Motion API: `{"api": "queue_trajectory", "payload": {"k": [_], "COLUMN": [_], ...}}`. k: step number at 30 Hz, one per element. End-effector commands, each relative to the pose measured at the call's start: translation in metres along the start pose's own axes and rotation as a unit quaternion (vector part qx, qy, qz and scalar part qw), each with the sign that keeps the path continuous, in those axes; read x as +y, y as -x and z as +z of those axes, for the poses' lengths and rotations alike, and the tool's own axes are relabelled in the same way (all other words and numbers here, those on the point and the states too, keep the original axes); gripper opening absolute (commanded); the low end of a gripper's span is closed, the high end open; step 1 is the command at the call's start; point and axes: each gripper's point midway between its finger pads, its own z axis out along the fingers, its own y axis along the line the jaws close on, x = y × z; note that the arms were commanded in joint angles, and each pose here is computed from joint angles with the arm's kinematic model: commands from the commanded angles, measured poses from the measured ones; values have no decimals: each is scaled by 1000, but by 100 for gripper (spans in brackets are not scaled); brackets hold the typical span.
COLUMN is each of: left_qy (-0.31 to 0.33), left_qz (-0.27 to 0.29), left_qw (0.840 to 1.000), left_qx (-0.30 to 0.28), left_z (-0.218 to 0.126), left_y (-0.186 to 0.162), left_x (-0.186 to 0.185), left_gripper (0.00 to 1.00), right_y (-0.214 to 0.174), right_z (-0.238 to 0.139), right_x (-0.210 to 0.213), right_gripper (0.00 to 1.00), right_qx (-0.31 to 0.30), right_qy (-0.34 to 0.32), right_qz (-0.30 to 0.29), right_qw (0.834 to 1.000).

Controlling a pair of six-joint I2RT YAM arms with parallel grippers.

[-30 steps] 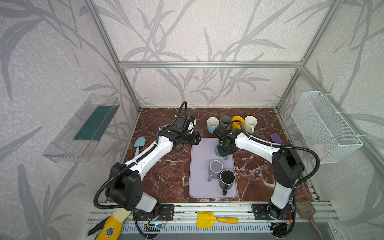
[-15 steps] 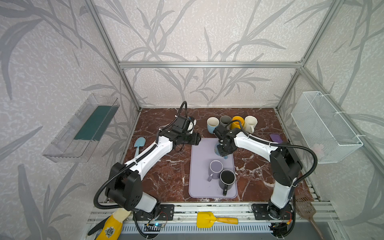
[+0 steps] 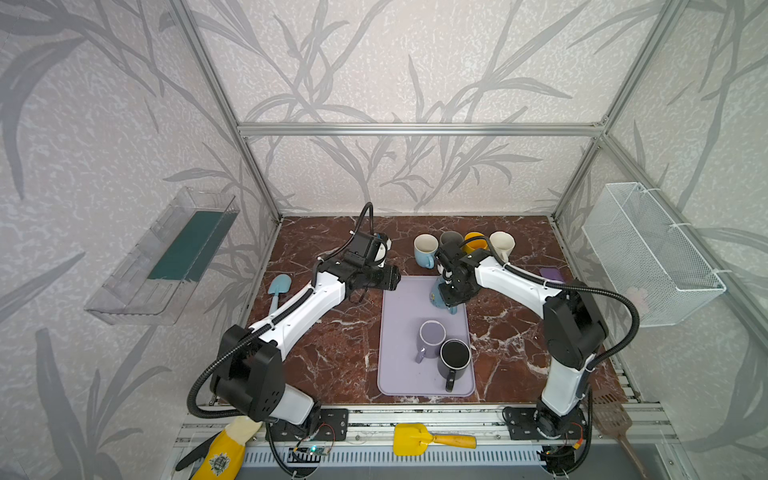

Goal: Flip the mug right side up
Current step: 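Lift the blue floral mug off the tray with the right gripper, then rotate the floral mug toward the left gripper while the left gripper approaches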

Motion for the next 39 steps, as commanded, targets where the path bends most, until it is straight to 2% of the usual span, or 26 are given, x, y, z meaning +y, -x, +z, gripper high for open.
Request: {"api": "queue_trajectory", "payload": {"k": [1, 10, 14, 21, 27, 34, 39], "left_qy": [11, -10, -22, -48, -79, -124, -170], "left_qz": [-11, -33, -44, -61, -67, -72, -87], "left_qw": [1000, 999, 998, 996, 994, 988, 978], "left_qx": [-7, -19, -28, -40, -46, -61, -86], "left_z": [-7, -9, -12, -16, -21, -31, -46], "left_y": [2, 6, 9, 14, 17, 19, 25], "left_x": [6, 7, 7, 7, 1, -7, -9], "left_gripper": [64, 64, 63, 63, 63, 63, 63], "right_y": [21, 37, 48, 71, 90, 106, 115], "right_z": [-34, -59, -85, -116, -139, -162, -178], "right_x": [13, 20, 30, 54, 73, 90, 98], "right_gripper": [0, 0, 0, 0, 0, 0, 0], "right_qx": [-57, -104, -149, -216, -255, -284, -304], "right_qy": [57, 127, 184, 305, 380, 448, 485], "right_qz": [-4, 5, 2, -4, -17, -35, -40], "right_qw": [997, 986, 972, 927, 889, 847, 819]}}
